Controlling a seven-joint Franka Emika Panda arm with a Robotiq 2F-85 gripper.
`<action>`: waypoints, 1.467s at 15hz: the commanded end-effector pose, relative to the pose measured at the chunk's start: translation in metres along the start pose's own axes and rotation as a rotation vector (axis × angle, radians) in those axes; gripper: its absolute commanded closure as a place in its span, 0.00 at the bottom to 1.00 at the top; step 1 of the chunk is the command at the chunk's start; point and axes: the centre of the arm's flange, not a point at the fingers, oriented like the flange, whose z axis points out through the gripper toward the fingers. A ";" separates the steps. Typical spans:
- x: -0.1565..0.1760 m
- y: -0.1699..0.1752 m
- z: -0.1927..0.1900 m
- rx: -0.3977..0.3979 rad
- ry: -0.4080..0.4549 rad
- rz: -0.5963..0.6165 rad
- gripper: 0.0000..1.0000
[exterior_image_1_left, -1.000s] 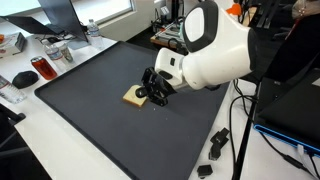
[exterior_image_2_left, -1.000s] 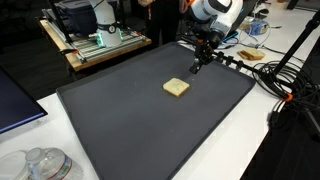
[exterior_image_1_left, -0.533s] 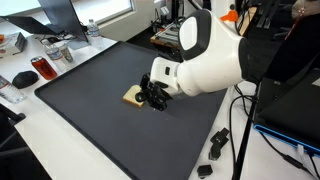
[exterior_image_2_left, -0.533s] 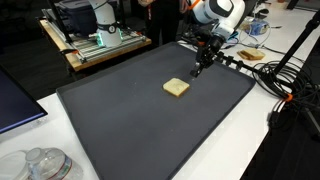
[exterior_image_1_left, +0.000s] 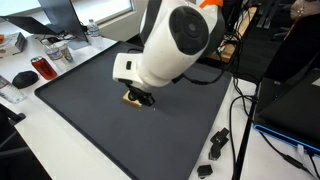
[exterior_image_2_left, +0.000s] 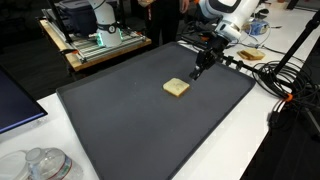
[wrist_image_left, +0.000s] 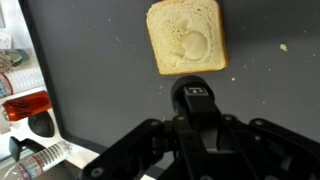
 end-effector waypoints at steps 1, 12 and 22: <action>0.028 0.026 0.004 0.145 -0.100 -0.056 0.95; 0.072 0.111 0.051 0.505 -0.239 -0.109 0.95; 0.069 0.176 0.100 0.793 -0.216 -0.044 0.95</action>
